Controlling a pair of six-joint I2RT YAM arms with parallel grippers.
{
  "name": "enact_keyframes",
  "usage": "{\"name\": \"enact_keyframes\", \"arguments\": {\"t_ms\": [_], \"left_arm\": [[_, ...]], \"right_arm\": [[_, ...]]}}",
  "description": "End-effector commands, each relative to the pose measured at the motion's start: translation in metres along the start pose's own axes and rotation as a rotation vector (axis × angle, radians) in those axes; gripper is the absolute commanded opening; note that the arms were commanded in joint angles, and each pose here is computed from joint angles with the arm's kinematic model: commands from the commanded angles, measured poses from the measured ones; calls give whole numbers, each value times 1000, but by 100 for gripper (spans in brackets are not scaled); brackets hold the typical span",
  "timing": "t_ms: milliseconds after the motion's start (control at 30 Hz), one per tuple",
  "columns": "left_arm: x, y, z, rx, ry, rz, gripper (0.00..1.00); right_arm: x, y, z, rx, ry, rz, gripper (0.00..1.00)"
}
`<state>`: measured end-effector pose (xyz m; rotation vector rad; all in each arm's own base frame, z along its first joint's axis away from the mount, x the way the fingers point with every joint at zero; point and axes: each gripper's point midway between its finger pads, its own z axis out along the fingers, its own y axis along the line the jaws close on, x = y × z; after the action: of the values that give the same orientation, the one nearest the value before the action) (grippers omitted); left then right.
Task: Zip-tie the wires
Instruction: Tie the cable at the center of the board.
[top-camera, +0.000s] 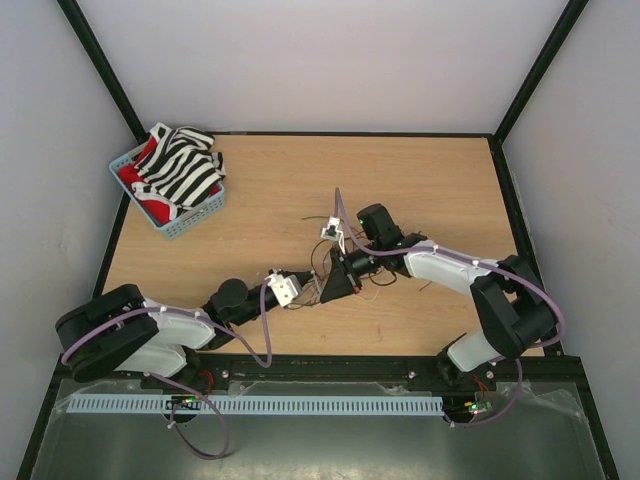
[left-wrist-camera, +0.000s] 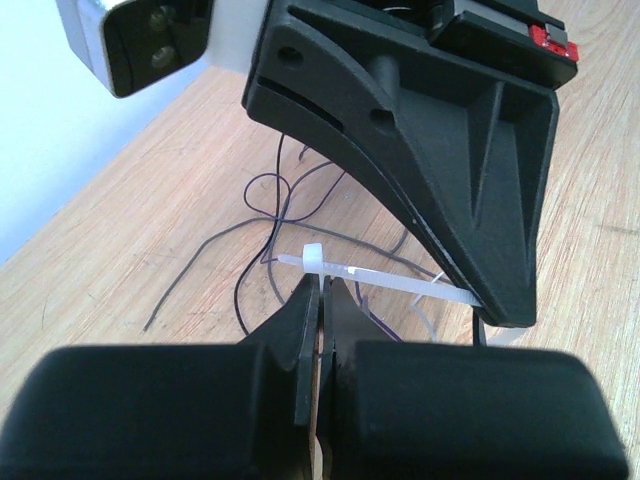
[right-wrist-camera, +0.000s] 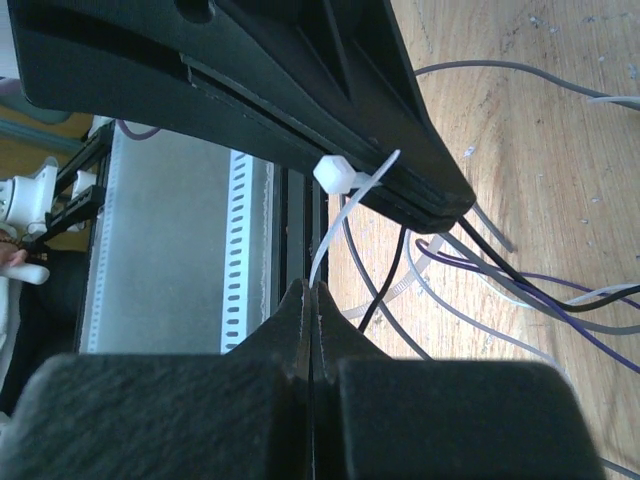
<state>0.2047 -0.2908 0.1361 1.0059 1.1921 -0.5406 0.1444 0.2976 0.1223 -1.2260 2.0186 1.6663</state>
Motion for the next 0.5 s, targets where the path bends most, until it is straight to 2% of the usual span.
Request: {"name": "enact_keyframes", "arguments": {"t_ms": [0,233,467], "left_arm": [[-8,1,2,-5,-33,31,0],[-7,-3,3,3,-29,62,0],[-4,-7,4,15,-17,72,0]], "right_arm": [[-15,8,-3,-29,-18,-9,0],[-20,1,-3,-34,-19,68,0],[-28,4,-4,-41,-29,58,0]]}}
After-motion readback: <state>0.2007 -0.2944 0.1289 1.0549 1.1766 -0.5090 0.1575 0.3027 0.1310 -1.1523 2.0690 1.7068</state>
